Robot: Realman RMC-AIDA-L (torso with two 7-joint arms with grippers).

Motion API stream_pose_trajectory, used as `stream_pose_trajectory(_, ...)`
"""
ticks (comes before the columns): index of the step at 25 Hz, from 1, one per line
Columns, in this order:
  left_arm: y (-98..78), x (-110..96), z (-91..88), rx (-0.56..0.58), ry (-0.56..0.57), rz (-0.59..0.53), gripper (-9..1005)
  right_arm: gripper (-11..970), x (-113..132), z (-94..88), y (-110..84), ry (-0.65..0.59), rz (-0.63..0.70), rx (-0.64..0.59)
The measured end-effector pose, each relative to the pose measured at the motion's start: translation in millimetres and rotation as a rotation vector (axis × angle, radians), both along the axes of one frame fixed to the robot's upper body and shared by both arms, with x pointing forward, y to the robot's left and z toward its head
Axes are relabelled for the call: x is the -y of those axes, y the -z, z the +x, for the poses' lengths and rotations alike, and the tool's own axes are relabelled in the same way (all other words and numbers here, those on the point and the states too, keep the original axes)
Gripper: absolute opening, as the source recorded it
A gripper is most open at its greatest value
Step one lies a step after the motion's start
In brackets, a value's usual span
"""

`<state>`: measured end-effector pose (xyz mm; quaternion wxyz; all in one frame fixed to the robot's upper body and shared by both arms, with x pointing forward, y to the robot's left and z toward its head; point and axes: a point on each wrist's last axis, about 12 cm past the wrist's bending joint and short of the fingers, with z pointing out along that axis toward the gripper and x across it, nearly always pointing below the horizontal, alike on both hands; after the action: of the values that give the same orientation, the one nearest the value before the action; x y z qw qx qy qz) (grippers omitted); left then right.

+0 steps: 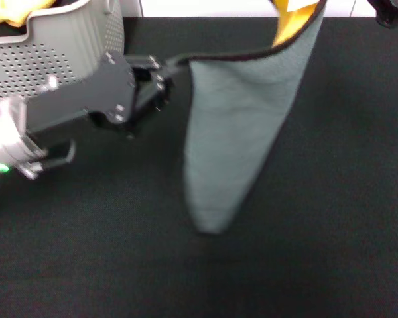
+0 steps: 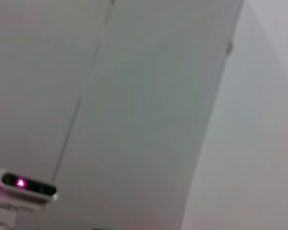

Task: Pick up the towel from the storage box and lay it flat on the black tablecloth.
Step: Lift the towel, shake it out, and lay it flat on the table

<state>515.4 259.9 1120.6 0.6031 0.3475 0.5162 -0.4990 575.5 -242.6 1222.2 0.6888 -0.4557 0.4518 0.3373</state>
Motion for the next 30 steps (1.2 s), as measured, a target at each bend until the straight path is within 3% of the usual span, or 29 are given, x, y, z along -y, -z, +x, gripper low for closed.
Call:
stream_pose_trajectory(10, -43.7, -33, 16.6, 0.061, -0.073, -0.007, 12, 1, 11, 0.9, 18.6, 0.059, -0.055, -0.189)
stream_pose_trajectory(18, -51.5, -36, 26.5, 0.049, -0.074, 0.056, 14, 0, 6, -5.3, 19.2, 0.025, -0.069, -0.180)
stream_pose_trajectory(23, -51.3, -46, 8.6, 0.053, 0.020, 0.104, 15, 0, 5, -35.8, 29.5, -0.075, -0.076, -0.231)
stream_pose_trajectory(26, -55.2, -70, -19.5, 0.050, 0.085, 0.135, 15, 0, 2, -54.1, 31.8, -0.143, -0.048, -0.259)
stream_pose_trajectory(30, -60.4, -81, -35.1, 0.042, 0.105, 0.152, 16, 0, 1, -73.2, 29.4, -0.205, -0.004, -0.290)
